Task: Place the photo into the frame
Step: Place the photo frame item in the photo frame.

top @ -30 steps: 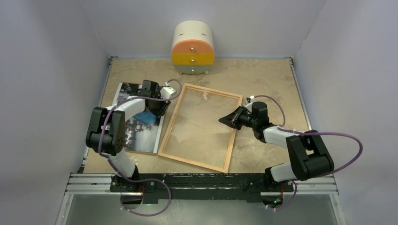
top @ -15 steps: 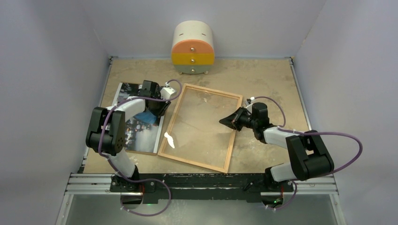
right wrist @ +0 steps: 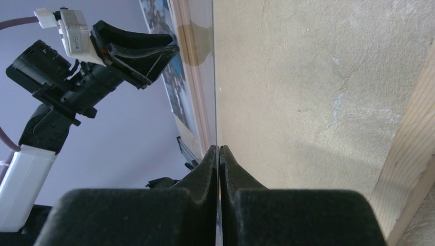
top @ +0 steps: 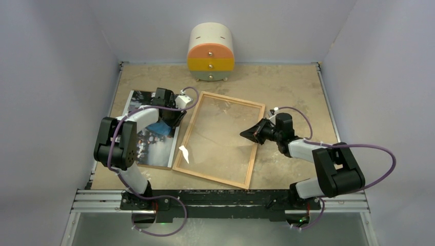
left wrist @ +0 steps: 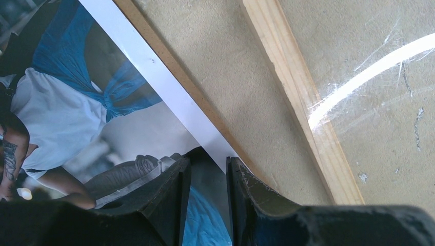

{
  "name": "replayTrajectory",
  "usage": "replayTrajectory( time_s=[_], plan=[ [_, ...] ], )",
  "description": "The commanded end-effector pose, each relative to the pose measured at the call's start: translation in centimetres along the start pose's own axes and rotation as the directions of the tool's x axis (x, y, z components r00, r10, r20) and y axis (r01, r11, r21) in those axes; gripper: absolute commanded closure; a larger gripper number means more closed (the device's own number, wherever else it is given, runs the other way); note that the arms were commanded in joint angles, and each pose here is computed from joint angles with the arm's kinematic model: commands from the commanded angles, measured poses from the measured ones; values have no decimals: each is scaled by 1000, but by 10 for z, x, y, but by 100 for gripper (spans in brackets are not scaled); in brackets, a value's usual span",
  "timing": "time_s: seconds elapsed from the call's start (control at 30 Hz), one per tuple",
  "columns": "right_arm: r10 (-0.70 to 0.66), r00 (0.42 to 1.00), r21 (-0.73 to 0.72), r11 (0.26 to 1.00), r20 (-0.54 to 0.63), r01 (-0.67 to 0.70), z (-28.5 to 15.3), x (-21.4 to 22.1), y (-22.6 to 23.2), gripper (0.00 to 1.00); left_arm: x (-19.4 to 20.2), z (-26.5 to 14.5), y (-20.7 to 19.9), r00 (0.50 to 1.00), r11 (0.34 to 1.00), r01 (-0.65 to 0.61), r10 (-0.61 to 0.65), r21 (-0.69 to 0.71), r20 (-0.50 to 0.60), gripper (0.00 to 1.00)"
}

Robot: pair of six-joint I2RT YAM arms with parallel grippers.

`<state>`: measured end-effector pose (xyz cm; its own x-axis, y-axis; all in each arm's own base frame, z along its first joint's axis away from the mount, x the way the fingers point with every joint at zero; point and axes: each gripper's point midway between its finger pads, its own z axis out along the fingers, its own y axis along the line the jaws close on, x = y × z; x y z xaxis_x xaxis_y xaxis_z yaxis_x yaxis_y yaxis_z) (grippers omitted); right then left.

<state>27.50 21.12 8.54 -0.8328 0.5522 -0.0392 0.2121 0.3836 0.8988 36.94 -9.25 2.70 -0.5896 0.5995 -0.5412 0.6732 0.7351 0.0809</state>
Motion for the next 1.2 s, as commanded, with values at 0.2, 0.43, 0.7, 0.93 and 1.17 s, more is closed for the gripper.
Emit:
replayTrajectory(
  time_s=[0.2,0.43,0.7,0.93,1.17],
  plan=[
    [-15,1000,-18,1000,7,16,-7,1,6,100,-10,-1,2,999,1000,-23,23,-15,33,66],
    [-7,1000,-12,1000,12,7,-8,2,2,100,-10,-1,2,999,1000,-24,24,-15,33,66],
    [-25,999,-26,999,22,25,-8,-2,8,100,-9,0,0,999,1000,-23,23,-6,34,66],
    [-85,996,-40,995,38,87,-9,-9,22,100,-4,7,-9,999,999,-28,27,16,21,66],
    [-105,994,-41,993,33,107,-8,-13,28,100,2,14,-17,999,999,-38,38,30,4,66]
  ],
)
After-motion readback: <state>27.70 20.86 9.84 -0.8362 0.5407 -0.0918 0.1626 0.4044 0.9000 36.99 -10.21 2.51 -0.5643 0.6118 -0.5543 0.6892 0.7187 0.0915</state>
